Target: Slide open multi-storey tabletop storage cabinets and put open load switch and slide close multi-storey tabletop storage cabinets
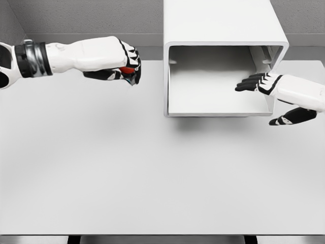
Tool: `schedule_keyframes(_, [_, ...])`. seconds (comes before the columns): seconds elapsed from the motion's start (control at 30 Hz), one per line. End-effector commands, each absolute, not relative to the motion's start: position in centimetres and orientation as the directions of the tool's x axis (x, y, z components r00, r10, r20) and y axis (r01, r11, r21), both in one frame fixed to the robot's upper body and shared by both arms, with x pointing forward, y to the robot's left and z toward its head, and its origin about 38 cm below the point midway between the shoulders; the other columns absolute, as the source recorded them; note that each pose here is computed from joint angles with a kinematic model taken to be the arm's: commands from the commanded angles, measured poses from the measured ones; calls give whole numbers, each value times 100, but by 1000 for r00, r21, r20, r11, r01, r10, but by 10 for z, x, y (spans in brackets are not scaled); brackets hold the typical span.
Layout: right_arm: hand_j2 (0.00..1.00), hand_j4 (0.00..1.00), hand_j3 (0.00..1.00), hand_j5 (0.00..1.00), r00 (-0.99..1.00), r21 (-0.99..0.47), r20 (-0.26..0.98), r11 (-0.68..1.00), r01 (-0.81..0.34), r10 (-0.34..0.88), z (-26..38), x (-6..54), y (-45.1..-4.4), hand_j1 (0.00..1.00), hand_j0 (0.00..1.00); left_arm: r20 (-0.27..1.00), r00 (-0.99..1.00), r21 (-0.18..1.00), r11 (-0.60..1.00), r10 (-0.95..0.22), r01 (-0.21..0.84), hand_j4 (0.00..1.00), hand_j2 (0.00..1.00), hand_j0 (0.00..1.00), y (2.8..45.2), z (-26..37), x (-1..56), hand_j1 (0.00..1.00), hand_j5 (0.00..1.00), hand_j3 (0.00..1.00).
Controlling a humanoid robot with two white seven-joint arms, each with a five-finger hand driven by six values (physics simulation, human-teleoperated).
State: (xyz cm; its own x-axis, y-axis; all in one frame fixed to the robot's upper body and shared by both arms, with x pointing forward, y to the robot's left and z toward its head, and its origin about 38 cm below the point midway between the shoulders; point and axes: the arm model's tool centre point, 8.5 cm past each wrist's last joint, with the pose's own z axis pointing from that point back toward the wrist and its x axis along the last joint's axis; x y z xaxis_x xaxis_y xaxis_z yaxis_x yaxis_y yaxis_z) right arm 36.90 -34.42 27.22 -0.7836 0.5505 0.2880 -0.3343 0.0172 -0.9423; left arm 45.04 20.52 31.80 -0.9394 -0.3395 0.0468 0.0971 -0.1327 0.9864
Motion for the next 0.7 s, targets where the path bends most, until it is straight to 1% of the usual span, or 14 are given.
schedule_keyframes(0.0, [100,100,100,100,-787,-927,308,-15,-374,535,261,368,-337,100,100,50,-946,988,-123,-320,93,40,40,40,198,320,447,40,40,40])
schedule_keyframes(0.07, [100,100,100,100,-802,-922,302,-58,-384,516,252,369,-326,100,100,50,-949,989,-120,-310,91,39,39,39,194,321,447,39,39,39])
schedule_keyframes(0.17, [100,100,100,100,-820,-932,257,-93,-351,511,251,372,-319,100,100,44,-956,990,-113,-289,80,39,39,39,183,326,447,39,39,39])
schedule_keyframes(0.23, [100,100,100,100,-838,-939,248,-92,-332,487,248,376,-305,100,100,29,-960,992,-111,-280,62,39,39,39,179,333,448,39,39,39])
schedule_keyframes(0.67, [100,100,100,100,-831,-945,245,-68,-319,500,252,381,-309,100,100,-1,-977,996,-90,-214,19,39,39,39,151,353,443,39,39,39])
